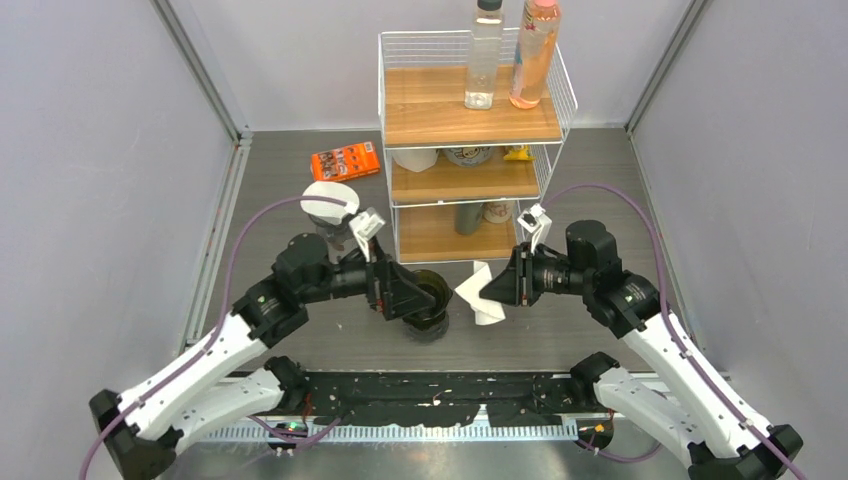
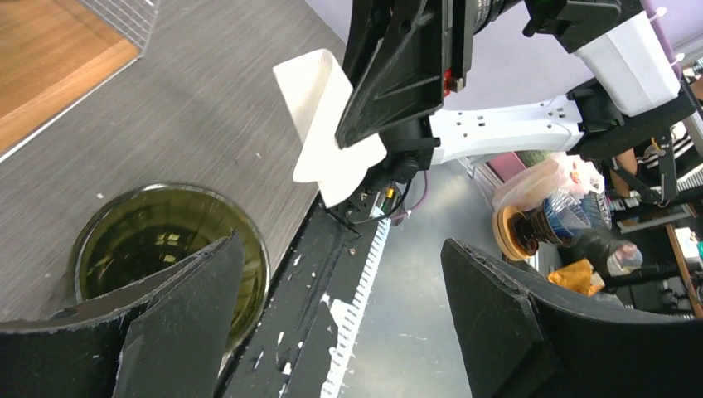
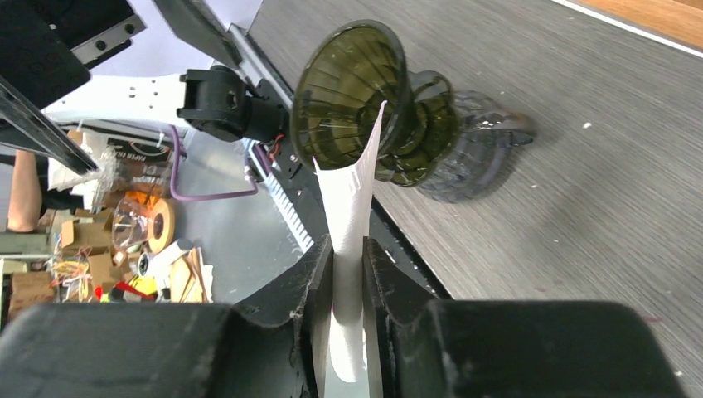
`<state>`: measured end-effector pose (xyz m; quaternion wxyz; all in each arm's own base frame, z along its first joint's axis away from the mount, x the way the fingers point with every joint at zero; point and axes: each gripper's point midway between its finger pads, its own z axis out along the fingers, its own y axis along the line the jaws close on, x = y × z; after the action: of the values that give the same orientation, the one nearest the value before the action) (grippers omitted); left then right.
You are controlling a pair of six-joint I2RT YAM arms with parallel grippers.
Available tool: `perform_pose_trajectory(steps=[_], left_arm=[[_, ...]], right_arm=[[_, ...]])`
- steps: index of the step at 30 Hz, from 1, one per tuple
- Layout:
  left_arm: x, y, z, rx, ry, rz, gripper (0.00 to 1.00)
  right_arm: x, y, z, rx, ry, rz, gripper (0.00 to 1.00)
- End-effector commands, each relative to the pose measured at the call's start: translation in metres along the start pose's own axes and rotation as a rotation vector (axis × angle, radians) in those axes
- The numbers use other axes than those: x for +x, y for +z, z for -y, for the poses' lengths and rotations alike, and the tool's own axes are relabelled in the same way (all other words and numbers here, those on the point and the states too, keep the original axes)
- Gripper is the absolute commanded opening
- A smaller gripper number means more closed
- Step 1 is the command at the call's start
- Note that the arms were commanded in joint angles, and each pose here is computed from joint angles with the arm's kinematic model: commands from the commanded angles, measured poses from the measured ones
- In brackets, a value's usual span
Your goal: Place the coffee filter in the dripper
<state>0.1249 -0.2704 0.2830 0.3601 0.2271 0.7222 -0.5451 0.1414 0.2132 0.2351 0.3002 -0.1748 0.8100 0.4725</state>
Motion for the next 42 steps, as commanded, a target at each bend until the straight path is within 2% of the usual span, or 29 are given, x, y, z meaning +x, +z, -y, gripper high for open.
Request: perform_pose_trajectory(steps=[1,6,15,19,27,30,32,36,38,42], left_arm=[[-0.017,0.023,0.021,0.066,0.066,-0.001,0.95],[-0.014,0.040,0.020,0.064,0.065,-0.036,0.83],[-0.013,0.057,0.017,0.046,0.063,-0.056,0.67],[-0.014,0.060,0.015,0.032,0.060,-0.052,0.56],[-0.014,0.067,0.018,0.034,0.053,-0.063,0.24],[-0.016,0.068,0.016,0.018,0.052,-0.054,0.03],[-0.017,0.067,0.015,0.006,0.052,-0.048,0.00],[-0.020,0.063,0.014,-0.011,0.056,-0.031,0.00],[-0.023,0.061,0.011,-0.040,0.054,-0.012,0.00],[-0.031,0.056,-0.007,-0.145,0.055,0.043,0.00]], right_arm=[[-0.026,0.002,-0.029,-0.079,-0.042,0.049,0.25],[-0.032,0.010,-0.036,-0.105,-0.035,0.056,0.25],[-0.033,0.015,-0.043,-0.137,-0.040,0.064,0.25],[-0.032,0.015,-0.044,-0.139,-0.042,0.061,0.25],[-0.030,0.022,-0.038,-0.126,-0.036,0.046,0.25],[-0.030,0.023,-0.036,-0.120,-0.042,0.046,0.26],[-0.031,0.023,-0.034,-0.104,-0.047,0.048,0.28],[-0.035,0.019,-0.019,0.002,-0.050,0.075,0.43],[-0.040,0.014,-0.013,0.053,-0.049,0.108,0.63],[-0.051,0.000,-0.004,0.139,0.007,0.230,0.87]])
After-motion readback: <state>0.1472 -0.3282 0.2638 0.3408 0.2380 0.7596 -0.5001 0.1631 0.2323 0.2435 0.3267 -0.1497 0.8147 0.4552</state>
